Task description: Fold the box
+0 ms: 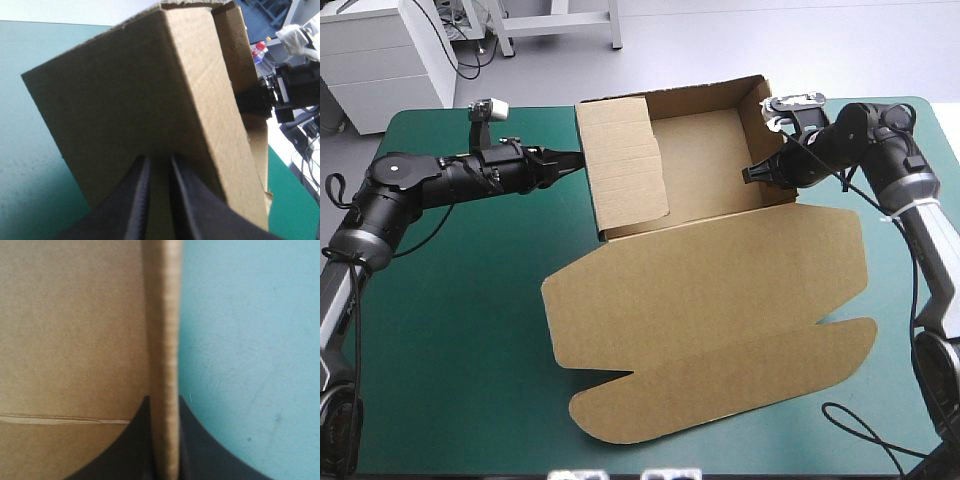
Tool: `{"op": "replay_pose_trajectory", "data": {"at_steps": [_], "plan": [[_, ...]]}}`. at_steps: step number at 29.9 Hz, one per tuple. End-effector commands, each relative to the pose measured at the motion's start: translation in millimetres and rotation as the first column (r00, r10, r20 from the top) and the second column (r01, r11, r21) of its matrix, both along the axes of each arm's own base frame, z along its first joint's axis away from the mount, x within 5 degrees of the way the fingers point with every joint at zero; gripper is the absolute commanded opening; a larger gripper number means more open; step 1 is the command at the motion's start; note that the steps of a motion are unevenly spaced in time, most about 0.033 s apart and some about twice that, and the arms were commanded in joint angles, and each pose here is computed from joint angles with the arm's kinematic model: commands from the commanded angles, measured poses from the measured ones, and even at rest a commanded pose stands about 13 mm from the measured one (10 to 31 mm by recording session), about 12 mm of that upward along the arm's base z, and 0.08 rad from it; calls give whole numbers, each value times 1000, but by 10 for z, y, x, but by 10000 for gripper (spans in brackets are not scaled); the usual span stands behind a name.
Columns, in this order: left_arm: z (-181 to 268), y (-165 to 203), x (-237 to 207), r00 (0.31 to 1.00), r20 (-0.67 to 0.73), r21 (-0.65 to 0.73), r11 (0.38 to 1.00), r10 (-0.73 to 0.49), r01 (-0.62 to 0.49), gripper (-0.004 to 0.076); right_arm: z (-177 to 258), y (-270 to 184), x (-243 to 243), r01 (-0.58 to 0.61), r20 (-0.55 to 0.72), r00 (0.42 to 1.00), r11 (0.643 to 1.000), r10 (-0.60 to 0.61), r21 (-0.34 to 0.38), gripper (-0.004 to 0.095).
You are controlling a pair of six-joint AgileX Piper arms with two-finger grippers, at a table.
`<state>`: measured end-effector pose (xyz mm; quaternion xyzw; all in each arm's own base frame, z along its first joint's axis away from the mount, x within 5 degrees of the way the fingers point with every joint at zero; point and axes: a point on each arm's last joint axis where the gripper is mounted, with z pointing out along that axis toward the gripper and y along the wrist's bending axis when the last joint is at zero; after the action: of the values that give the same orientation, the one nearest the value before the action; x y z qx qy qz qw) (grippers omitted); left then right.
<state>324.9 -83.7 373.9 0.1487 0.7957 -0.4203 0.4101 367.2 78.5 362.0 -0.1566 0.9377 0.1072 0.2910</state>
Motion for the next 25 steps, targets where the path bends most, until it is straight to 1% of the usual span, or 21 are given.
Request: {"op": "replay_pose_trajectory", "data": {"at_steps": [1, 2, 5, 7, 8, 12, 19, 21, 25], "plan": [[297, -43, -143, 997, 65, -72, 997, -28, 33, 277, 291, -3, -73, 4, 115, 993, 999, -9, 45, -15], [296, -46, -148, 997, 63, -72, 997, -35, 40, 349, 289, -3, -76, 3, 111, 994, 999, -7, 44, -15], [296, -51, -156, 998, 53, -79, 996, -43, 47, 491, 282, -4, -83, 0, 101, 995, 999, -4, 40, -15], [298, -51, -156, 999, 23, -101, 994, -34, 36, 545, 280, -4, -86, -1, 97, 995, 999, -3, 39, -15], [298, -51, -156, 1000, 6, -112, 993, -29, 30, 558, 280, -4, -86, -1, 97, 995, 999, -3, 39, -15], [302, -57, -163, 999, -37, -145, 989, -28, 22, 558, 276, -4, -91, -2, 91, 996, 999, -1, 38, -15], [305, -63, -164, 999, -41, -157, 987, -36, 29, 556, 269, -4, -100, -5, 79, 997, 999, 2, 36, -15], [315, -52, -137, 999, -37, -172, 985, -7, 0, 544, 269, -4, -100, -5, 79, 997, 999, 2, 36, -15], [313, -54, -131, 999, -52, -187, 982, -5, -5, 512, 268, -9, -99, -4, 80, 997, 1000, 2, 30, -15]]}}
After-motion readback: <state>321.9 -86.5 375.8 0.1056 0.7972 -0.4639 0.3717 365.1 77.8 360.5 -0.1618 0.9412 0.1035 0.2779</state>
